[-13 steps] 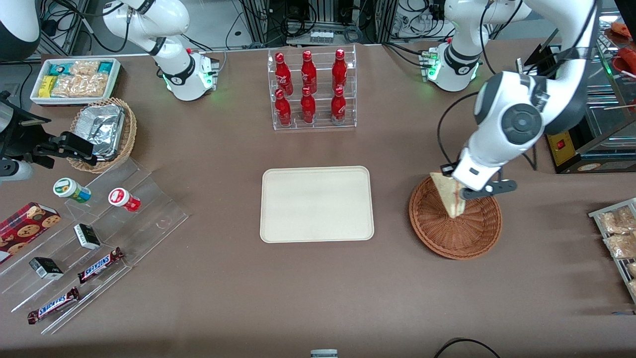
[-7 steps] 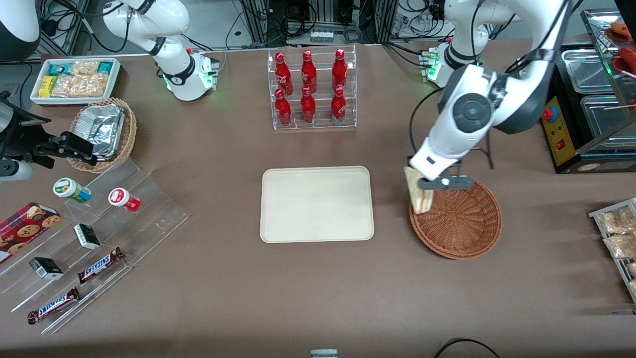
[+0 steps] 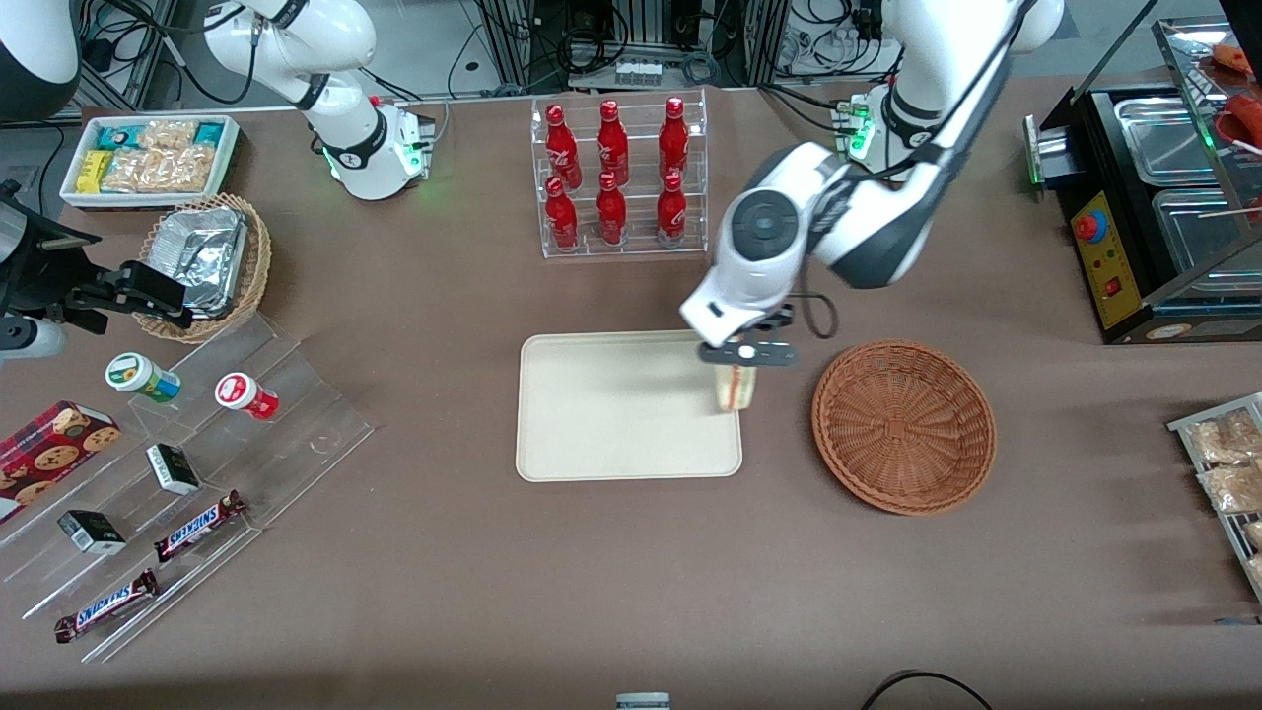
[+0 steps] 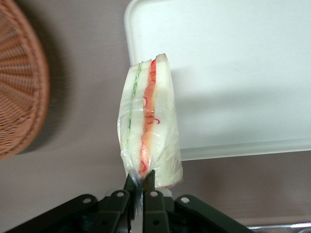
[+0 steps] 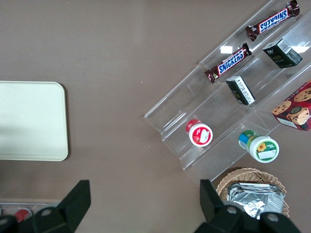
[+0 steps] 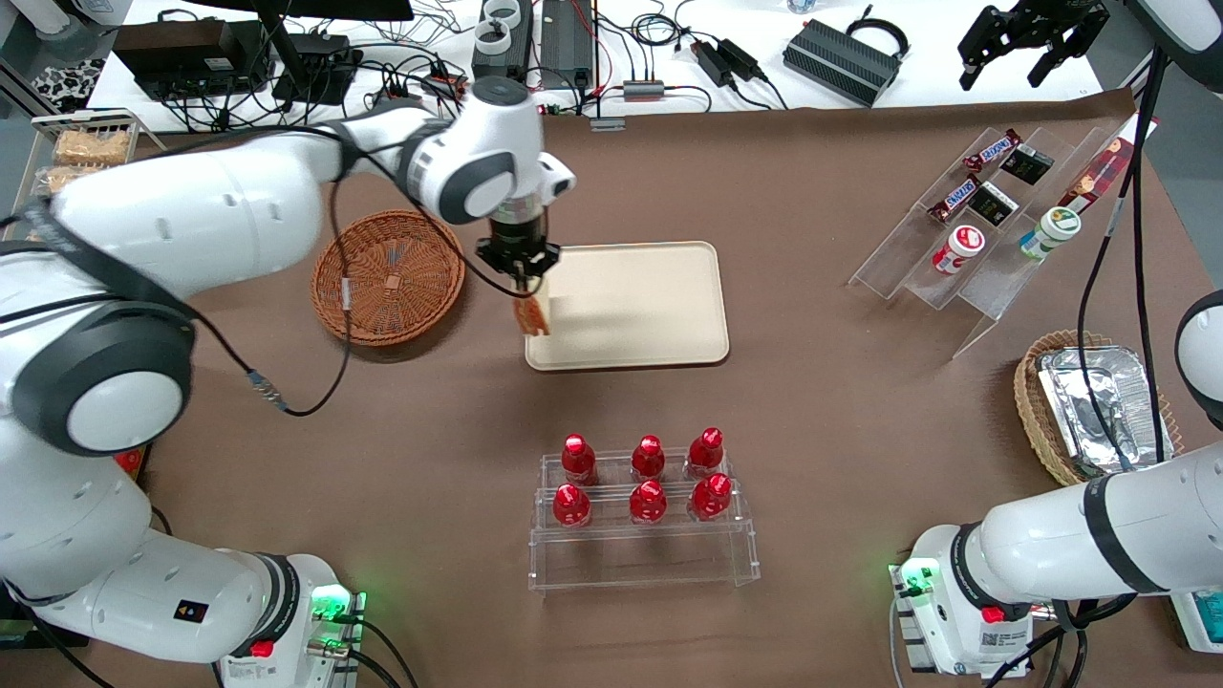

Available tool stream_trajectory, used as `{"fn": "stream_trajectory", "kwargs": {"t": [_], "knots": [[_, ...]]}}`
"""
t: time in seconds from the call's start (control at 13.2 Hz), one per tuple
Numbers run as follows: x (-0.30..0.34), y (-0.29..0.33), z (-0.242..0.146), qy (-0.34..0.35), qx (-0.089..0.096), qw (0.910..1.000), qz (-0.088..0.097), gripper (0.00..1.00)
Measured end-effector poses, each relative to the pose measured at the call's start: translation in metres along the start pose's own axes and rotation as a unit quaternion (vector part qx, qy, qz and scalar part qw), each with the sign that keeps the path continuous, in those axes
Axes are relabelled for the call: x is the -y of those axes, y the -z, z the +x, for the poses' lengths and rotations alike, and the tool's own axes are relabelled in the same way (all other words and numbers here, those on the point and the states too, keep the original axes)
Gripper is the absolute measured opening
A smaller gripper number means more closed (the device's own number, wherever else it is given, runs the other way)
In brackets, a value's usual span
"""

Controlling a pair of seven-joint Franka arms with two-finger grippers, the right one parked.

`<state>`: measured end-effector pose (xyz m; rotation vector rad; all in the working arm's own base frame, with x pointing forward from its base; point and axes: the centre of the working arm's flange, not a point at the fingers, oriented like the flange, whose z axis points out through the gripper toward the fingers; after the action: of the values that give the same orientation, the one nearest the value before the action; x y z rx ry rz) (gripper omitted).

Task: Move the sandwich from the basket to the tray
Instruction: 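Lower the sandwich onto the cream tray and open the left gripper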

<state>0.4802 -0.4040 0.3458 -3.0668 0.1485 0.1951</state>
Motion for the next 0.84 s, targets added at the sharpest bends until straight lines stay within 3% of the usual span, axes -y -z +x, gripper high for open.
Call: {"fn": "stream_trajectory", "kwargs": {"t": [0.23,0.46,0.84], "knots": [[-0.035,-0.021,0.001,-0.010,-0.001,0.9999,0.011,0.08],[-0.056,-0.037,0.012,0.012,-0.025,0.9991,0.033,0.08],[-0.079,-0.056,0.017,0.012,-0.025,0.9991,0.033,0.08]]}}
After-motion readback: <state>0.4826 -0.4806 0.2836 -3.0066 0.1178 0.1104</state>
